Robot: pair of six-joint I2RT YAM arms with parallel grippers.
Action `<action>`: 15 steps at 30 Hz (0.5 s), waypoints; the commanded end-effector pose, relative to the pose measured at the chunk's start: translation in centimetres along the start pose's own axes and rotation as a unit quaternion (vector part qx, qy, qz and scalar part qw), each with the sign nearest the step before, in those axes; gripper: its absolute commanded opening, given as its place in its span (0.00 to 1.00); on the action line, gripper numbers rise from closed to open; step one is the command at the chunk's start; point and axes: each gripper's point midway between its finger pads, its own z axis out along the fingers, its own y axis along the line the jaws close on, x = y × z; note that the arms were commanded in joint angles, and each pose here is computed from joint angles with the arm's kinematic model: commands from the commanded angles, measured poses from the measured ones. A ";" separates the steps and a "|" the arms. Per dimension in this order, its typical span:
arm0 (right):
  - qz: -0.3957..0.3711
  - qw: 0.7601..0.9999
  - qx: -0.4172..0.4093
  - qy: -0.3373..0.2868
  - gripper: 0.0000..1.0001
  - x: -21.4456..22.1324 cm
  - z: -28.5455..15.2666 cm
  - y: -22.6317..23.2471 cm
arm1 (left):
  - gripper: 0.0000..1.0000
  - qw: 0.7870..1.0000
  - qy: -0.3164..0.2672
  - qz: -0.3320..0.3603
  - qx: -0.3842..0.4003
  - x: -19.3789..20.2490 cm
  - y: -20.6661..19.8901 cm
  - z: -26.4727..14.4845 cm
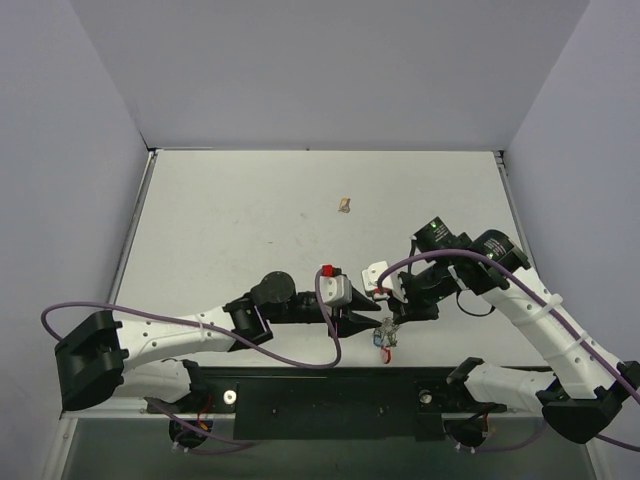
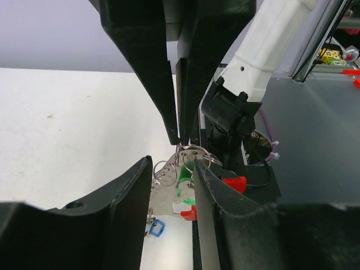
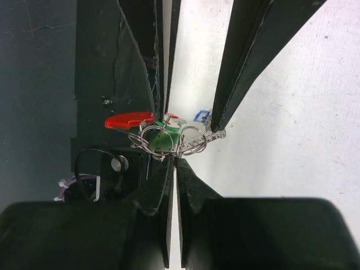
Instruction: Put the keys on the keyring
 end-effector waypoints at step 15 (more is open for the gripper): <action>0.015 1.000 0.001 -0.022 0.00 -1.1 -0.7 0.0 | 0.38 0.999 -0.030 0.026 -0.001 -1.3 -0.1 2.1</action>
